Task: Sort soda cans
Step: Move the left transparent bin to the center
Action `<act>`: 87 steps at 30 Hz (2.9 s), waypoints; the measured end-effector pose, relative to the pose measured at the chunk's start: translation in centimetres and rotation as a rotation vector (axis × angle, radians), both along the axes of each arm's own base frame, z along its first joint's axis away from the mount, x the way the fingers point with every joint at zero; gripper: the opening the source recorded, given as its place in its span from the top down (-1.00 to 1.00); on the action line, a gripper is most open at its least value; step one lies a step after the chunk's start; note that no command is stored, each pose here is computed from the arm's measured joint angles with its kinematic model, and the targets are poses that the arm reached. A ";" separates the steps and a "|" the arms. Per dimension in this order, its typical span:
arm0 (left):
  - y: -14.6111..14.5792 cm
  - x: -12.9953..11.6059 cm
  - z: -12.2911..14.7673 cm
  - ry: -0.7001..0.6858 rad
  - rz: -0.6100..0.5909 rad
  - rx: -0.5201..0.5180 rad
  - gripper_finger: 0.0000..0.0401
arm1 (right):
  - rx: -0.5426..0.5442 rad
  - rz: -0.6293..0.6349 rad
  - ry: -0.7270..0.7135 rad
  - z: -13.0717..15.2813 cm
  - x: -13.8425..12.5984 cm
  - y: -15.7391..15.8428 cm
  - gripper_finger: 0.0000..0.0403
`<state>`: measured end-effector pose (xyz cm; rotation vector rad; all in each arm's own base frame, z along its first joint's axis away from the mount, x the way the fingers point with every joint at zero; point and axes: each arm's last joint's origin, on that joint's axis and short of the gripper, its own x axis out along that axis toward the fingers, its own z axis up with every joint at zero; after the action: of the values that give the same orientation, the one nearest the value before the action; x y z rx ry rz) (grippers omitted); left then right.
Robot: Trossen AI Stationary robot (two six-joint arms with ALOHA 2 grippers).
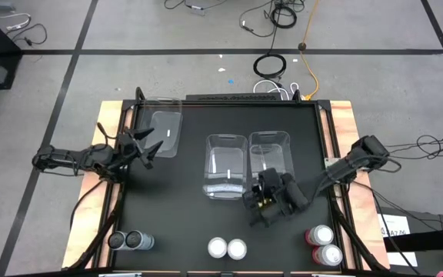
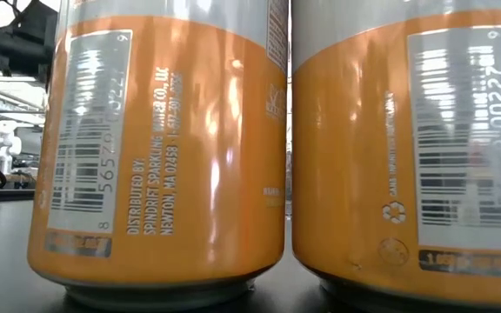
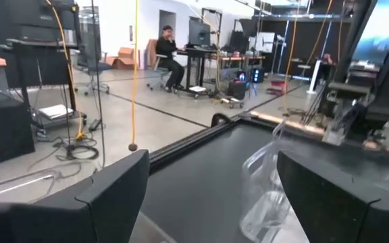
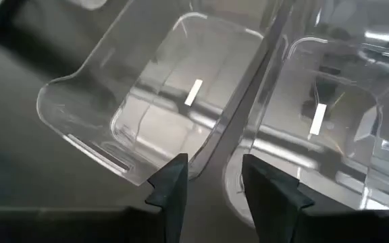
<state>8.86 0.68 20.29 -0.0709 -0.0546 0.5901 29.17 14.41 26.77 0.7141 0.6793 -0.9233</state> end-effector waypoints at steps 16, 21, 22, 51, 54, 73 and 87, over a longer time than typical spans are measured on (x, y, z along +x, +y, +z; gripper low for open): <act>2.1 1.4 6.1 0.283 0.230 -0.183 -0.60 | -0.158 0.068 -0.149 -1.3 -2.7 5.8 0.33; 3.7 3.2 6.1 0.454 0.273 -0.282 -0.48 | -0.195 0.081 -0.172 -1.4 -2.9 6.2 0.33; 4.0 3.5 5.7 0.484 0.266 -0.305 -0.47 | -0.198 0.085 -0.172 -1.4 -3.0 6.3 0.33; 12.5 2.1 1.3 0.588 0.642 -0.775 -0.46 | -0.246 0.220 -0.127 -1.5 -4.2 7.9 0.33; 13.3 2.0 0.5 0.616 0.667 -0.815 -0.46 | -0.245 0.223 -0.123 -1.5 -4.2 7.9 0.33; 15.1 1.4 -1.2 0.679 0.748 -0.900 0.23 | -0.255 0.265 -0.079 -1.6 -4.3 8.0 0.33; 14.6 1.8 -1.2 0.672 0.672 -0.963 0.96 | -0.270 0.277 -0.070 -1.6 -4.3 7.9 0.33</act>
<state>10.64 15.24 19.07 -0.8057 0.8981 1.2434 24.87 22.33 25.21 0.3978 0.5619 -0.7138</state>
